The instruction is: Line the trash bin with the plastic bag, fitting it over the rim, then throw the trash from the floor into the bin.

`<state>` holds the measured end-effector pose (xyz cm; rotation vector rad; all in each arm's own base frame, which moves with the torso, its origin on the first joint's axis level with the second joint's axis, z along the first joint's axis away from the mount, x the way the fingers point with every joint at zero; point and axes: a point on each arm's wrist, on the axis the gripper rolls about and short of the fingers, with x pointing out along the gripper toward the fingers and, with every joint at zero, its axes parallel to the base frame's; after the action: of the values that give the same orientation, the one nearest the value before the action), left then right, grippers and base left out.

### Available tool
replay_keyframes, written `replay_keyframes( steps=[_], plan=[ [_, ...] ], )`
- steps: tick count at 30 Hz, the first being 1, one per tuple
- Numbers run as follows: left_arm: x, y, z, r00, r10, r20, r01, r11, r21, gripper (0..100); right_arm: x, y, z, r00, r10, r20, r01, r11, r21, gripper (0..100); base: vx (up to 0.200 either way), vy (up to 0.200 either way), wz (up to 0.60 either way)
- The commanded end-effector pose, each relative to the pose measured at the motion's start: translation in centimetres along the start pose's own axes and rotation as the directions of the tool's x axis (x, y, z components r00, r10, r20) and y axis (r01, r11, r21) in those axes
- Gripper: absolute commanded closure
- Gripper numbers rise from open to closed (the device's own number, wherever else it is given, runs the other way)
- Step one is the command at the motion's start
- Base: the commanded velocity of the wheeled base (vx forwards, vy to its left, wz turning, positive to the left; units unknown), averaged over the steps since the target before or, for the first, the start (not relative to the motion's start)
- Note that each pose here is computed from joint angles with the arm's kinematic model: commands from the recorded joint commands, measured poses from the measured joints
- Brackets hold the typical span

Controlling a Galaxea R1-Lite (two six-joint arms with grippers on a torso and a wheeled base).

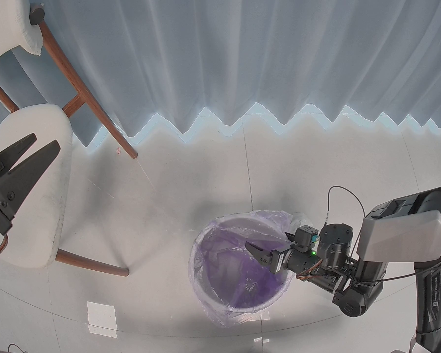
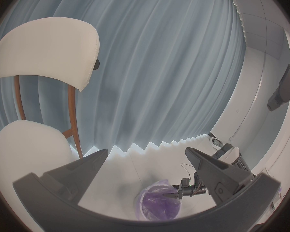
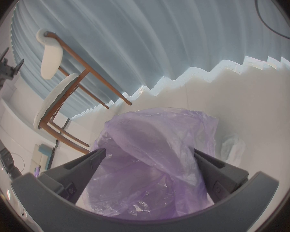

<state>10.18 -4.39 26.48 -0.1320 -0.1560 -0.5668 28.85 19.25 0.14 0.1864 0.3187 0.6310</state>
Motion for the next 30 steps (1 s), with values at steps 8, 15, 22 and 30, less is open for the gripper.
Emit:
replay_keyframes(
  steps=[8,15,22,30],
  plan=[
    [0.2,0.1,-0.7,1.000,0.006,-0.030,-0.006,1.000,-0.006,0,-2.9,1.1,3.9,0.994,-0.001,0.111,-0.025,0.974,0.225,0,0.000,0.000,0.00],
    [0.3,0.2,-0.9,0.999,0.009,-0.039,-0.009,1.000,-0.007,0,-6.2,1.1,4.5,0.995,-0.018,0.094,-0.013,0.948,0.317,0,0.000,0.000,0.00],
    [0.3,0.2,-1.0,0.999,0.009,-0.043,-0.009,1.000,-0.006,0,-8.2,2.4,5.9,0.991,0.017,0.136,-0.076,0.894,0.441,0,0.000,0.000,0.00],
    [0.3,0.2,-1.3,0.999,0.010,-0.054,-0.011,1.000,-0.008,0,-8.1,2.4,6.5,0.987,0.019,0.160,-0.090,0.891,0.446,0,0.000,0.000,0.00]
  ],
)
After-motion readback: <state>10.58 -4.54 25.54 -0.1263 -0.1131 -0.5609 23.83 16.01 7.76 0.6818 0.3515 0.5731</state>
